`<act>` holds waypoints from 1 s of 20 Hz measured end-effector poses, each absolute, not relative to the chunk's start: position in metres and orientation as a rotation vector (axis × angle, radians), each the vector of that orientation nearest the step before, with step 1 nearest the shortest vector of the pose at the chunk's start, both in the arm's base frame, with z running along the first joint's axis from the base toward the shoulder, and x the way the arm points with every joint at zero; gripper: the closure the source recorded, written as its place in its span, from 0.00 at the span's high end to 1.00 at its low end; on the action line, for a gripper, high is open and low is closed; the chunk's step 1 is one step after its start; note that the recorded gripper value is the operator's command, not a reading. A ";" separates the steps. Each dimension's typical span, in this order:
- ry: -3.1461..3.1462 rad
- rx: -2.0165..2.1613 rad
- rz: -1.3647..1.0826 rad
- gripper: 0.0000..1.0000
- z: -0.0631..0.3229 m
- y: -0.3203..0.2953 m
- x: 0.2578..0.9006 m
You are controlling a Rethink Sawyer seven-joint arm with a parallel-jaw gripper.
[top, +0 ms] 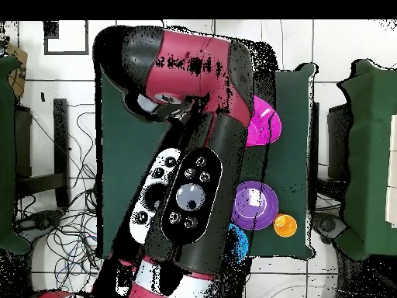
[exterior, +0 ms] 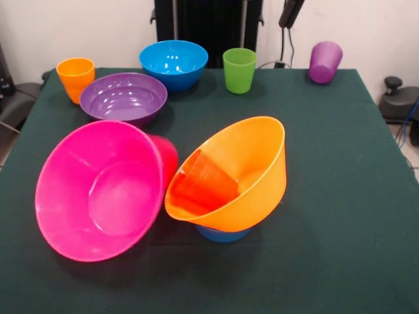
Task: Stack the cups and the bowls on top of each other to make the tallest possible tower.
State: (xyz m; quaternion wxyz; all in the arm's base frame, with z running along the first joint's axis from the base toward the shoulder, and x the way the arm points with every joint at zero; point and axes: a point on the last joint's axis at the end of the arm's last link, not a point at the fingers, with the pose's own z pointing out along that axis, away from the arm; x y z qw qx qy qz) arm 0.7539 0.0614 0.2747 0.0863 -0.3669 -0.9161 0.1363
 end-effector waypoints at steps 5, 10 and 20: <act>-2.734 -1.095 0.407 1.00 0.278 0.061 0.754; -2.732 -1.117 0.394 1.00 0.292 0.055 0.747; -2.757 -1.169 0.409 1.00 0.311 0.037 0.713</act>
